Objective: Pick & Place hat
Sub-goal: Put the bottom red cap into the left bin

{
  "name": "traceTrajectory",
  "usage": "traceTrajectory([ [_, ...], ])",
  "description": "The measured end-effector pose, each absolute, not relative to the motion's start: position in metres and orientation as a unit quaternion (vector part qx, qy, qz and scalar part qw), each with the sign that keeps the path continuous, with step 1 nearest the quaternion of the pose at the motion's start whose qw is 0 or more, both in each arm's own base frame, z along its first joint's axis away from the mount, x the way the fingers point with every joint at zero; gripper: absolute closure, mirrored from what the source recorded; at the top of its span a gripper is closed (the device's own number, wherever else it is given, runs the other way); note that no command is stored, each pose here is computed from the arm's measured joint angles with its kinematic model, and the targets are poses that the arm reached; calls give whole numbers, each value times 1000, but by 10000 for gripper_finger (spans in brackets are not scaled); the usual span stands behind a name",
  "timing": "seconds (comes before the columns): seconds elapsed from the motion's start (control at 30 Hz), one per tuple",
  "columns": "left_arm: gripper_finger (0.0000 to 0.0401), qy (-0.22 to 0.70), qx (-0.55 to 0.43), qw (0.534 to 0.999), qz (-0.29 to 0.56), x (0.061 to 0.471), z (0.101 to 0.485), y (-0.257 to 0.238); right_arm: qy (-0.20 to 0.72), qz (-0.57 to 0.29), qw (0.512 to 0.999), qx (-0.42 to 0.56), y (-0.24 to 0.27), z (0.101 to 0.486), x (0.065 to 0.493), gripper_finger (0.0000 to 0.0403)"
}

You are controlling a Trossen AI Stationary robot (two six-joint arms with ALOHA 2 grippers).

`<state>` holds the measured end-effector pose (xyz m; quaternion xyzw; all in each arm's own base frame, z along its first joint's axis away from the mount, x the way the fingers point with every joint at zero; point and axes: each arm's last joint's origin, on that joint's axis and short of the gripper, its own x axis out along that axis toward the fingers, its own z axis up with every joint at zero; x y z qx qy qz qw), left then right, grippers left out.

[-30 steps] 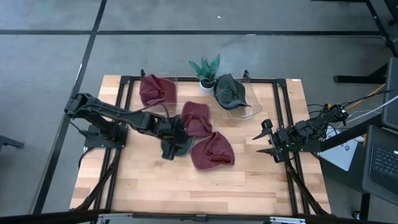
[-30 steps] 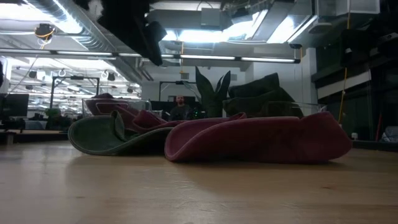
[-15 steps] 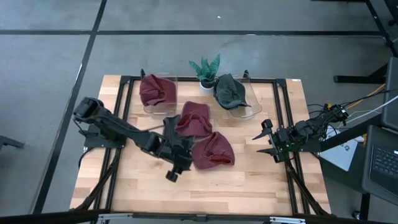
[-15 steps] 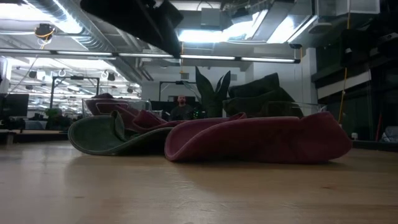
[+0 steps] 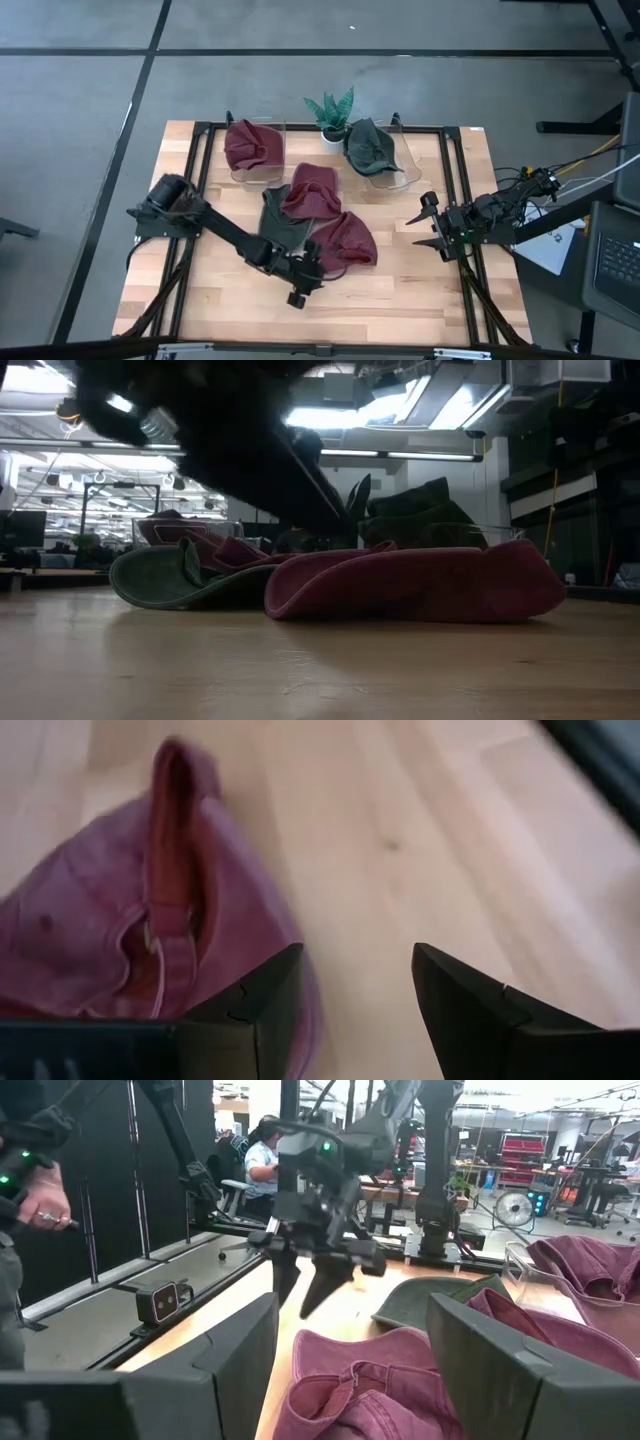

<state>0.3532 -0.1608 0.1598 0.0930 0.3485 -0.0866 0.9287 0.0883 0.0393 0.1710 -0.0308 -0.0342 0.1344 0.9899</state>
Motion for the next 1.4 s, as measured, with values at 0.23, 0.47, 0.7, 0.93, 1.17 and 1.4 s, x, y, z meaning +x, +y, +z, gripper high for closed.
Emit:
traceTrajectory([
  [0.23,217,348,16,937,3,370,150,-163,-34,134,990,-31,39,171,88,150],
  [0.47,217,353,-15,933,65,382,136,-162,-34,134,990,-31,39,171,88,150],
  [0.7,217,395,-7,915,81,385,129,-161,-34,134,990,-31,39,171,88,150],
  [0.93,234,431,-15,897,99,380,134,-164,-34,135,990,-31,39,171,88,150],
  [1.17,310,466,15,883,51,361,148,-180,-34,134,990,-31,39,171,88,150],
  [1.4,386,502,104,859,7,333,176,-186,-34,135,990,-31,39,171,88,150],
])
